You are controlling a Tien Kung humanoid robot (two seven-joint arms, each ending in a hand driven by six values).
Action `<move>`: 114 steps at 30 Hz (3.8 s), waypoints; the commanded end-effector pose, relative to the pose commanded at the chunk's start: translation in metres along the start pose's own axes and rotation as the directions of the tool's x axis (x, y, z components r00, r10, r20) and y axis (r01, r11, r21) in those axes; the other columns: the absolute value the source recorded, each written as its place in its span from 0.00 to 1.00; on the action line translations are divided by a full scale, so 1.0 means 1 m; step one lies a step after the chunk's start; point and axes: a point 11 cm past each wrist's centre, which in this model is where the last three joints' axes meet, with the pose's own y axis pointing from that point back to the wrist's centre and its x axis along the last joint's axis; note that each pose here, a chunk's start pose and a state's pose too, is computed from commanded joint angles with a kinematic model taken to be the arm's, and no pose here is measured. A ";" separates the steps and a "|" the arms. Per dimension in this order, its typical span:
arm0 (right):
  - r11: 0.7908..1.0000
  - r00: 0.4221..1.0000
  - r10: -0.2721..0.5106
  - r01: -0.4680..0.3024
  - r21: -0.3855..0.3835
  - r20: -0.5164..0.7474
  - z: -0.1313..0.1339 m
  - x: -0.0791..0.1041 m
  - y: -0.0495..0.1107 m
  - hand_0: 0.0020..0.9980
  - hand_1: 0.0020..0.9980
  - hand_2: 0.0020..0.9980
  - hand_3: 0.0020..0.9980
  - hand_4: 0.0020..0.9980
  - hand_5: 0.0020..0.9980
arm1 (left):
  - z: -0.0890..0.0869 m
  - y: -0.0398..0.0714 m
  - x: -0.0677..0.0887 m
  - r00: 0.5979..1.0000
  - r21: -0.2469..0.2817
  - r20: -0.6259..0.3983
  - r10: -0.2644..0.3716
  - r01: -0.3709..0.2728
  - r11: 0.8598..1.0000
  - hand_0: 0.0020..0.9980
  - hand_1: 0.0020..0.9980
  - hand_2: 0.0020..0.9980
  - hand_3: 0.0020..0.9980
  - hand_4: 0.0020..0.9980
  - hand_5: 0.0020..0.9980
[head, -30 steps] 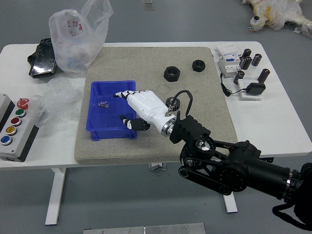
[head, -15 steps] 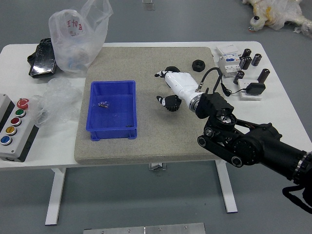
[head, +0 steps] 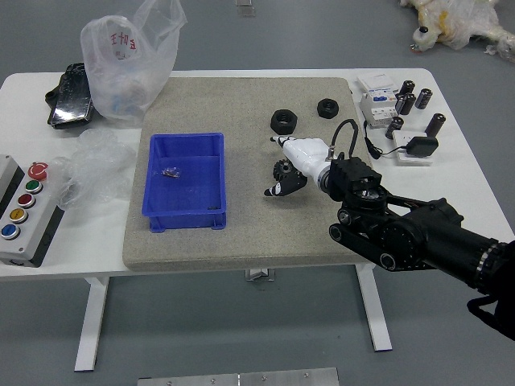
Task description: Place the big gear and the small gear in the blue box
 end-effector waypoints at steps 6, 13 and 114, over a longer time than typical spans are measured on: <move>0.998 0.999 -0.049 0.048 -0.033 -0.016 0.008 -0.016 -0.001 0.40 0.69 0.75 0.72 0.61 0.26 | 0.001 0.000 0.000 1.000 -0.003 0.002 0.001 -0.001 1.000 0.72 0.61 0.60 0.67 0.69 0.49; 1.000 1.000 -0.016 0.016 -0.025 -0.007 0.008 -0.015 0.000 0.31 0.51 0.46 0.50 0.22 0.03 | 0.001 0.000 0.000 1.000 -0.004 0.003 0.001 -0.001 1.000 0.72 0.61 0.60 0.67 0.69 0.49; 0.919 -0.192 -0.152 -0.388 0.067 0.970 0.069 -0.012 0.113 0.50 0.40 0.52 0.67 0.81 0.56 | 0.001 0.000 -0.001 1.000 -0.001 -0.010 0.001 -0.001 1.000 0.71 0.38 0.45 0.67 0.69 0.48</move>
